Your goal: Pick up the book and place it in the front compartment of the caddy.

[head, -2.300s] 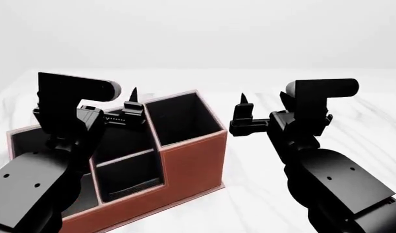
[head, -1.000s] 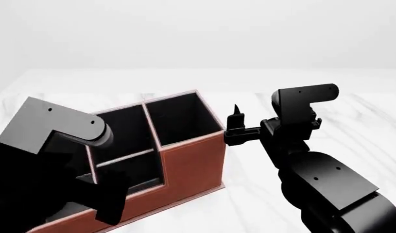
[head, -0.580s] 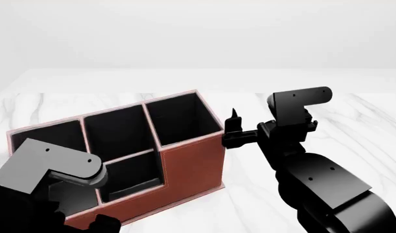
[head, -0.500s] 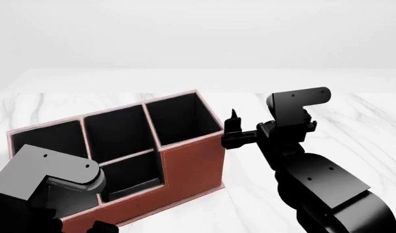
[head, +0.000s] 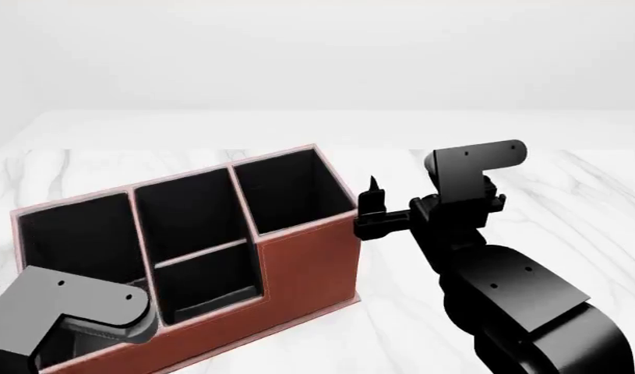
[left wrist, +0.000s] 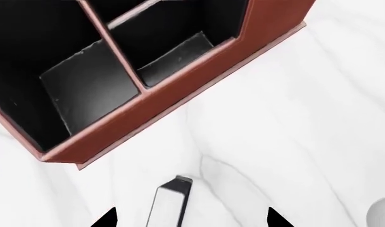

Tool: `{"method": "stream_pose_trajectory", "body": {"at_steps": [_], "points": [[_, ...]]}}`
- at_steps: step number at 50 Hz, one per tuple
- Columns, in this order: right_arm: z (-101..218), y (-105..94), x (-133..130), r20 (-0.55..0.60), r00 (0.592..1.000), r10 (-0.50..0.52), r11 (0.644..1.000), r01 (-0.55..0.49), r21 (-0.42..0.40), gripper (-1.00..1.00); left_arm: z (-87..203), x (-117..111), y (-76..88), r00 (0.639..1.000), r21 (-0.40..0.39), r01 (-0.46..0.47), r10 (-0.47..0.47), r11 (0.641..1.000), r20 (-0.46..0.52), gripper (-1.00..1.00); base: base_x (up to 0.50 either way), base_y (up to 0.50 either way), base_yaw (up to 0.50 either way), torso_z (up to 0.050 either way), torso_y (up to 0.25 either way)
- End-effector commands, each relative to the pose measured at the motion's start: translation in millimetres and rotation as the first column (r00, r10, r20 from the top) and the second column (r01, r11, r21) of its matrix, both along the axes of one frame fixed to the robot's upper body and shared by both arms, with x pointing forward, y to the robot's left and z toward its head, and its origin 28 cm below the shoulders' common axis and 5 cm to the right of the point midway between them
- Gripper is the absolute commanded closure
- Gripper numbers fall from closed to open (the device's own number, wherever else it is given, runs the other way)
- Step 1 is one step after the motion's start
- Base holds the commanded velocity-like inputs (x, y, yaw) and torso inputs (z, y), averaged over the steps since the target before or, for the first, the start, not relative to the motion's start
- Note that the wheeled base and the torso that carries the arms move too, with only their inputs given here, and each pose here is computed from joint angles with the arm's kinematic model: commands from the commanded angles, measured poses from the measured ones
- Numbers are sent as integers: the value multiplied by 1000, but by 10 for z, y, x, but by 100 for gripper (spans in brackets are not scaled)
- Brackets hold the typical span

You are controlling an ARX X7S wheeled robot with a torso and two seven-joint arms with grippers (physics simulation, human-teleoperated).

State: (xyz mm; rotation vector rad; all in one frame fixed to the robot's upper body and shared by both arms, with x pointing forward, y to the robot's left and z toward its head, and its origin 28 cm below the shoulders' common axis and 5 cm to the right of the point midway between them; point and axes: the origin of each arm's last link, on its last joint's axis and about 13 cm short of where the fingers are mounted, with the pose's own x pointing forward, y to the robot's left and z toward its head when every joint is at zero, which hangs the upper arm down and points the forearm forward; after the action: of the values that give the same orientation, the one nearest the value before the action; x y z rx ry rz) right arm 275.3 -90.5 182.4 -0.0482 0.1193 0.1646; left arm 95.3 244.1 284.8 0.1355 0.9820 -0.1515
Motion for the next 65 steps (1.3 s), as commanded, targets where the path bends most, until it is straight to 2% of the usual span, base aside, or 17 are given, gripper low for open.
{"method": "stream_pose_trajectory", "body": {"at_steps": [1,14,42,65], "points": [[1,6,-7,1,1000,1,1000,-1,-1,-100,-126,-52,49,997,0,-27,27,1000,-65,-100,0,0,0,0,0],[-9,22,-11,-2,1000,3,1000,-3,-4,-100,-260,-61,100,992,-7,-58,56,998,-115,-100,0,0,0,0,0],[-58,15,41,-17,1000,-2,1000,2,5,-100,-546,-116,222,970,36,-104,109,994,-218,-100,0,0,0,0,0],[-115,15,68,-37,999,-2,1000,3,11,-100,-681,-70,297,965,42,-114,121,993,-232,-100,0,0,0,0,0]]}}
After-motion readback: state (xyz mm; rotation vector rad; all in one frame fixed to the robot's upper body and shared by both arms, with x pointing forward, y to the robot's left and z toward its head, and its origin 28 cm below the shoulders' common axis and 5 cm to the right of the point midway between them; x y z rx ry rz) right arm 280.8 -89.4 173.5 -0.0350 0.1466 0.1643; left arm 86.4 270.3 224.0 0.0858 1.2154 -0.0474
